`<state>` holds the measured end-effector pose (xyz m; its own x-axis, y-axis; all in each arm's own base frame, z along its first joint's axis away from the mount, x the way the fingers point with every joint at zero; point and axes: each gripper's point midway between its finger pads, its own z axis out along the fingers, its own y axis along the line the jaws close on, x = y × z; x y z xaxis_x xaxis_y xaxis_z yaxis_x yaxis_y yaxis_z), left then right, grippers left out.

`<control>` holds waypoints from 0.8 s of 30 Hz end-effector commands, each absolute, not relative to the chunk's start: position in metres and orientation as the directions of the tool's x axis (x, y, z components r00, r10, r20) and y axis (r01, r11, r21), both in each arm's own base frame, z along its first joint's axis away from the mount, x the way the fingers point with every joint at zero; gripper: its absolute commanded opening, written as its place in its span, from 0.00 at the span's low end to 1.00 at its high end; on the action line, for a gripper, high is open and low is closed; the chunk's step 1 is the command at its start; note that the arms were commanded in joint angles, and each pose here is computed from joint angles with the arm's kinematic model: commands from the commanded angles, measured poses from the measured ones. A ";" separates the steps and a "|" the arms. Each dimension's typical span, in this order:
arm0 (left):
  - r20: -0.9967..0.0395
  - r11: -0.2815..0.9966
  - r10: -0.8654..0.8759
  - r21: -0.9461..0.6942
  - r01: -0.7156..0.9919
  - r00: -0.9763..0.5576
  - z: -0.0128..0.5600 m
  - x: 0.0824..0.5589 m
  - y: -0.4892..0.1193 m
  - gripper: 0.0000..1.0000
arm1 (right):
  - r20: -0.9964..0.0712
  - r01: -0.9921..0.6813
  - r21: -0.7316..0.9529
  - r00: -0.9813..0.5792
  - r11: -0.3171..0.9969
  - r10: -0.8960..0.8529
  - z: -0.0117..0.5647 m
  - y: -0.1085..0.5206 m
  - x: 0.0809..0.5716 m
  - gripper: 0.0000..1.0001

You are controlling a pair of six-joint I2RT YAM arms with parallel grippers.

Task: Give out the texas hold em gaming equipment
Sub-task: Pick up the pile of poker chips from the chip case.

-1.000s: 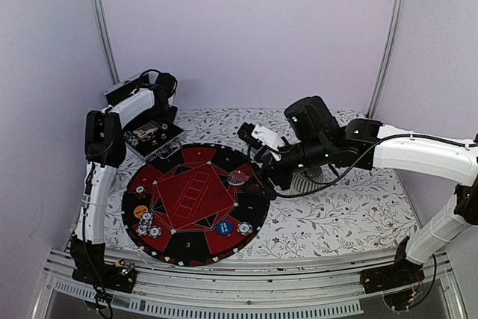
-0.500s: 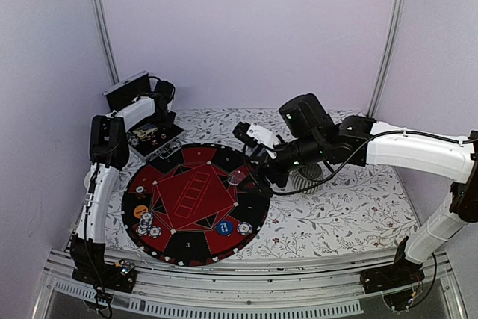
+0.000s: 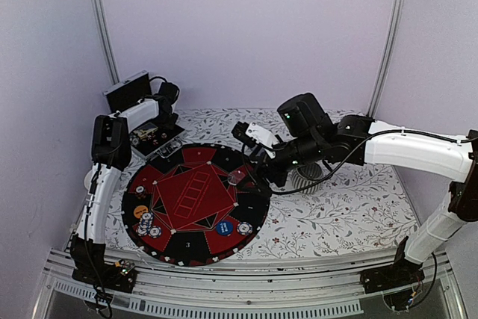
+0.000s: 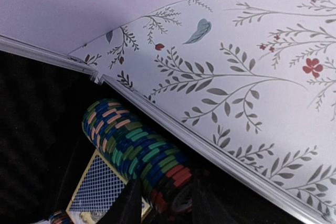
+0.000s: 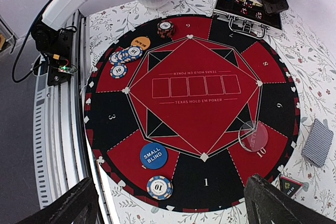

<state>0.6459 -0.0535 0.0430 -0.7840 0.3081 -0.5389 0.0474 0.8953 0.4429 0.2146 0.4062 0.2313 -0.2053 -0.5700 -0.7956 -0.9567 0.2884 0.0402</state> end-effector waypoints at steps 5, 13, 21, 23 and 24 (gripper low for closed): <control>-0.550 0.866 0.374 0.495 0.069 -0.747 0.058 0.645 -0.074 0.27 | -0.804 -0.961 0.043 -0.195 0.272 -0.562 0.238 0.408 0.216 0.99; -0.559 0.864 0.382 0.499 0.069 -0.736 0.064 0.644 -0.078 0.21 | -0.801 -0.963 0.044 -0.194 0.268 -0.566 0.237 0.409 0.216 0.99; -0.593 0.901 0.335 0.429 0.065 -0.732 0.071 0.644 -0.077 0.00 | -0.801 -0.962 0.043 -0.194 0.268 -0.567 0.238 0.408 0.216 0.99; -0.603 0.908 0.325 0.415 0.062 -0.728 0.076 0.644 -0.076 0.00 | -0.800 -0.963 0.043 -0.194 0.267 -0.568 0.237 0.408 0.216 0.99; -0.611 0.912 0.318 0.407 0.057 -0.724 0.081 0.645 -0.075 0.00 | -0.799 -0.963 0.043 -0.194 0.267 -0.569 0.237 0.408 0.215 0.99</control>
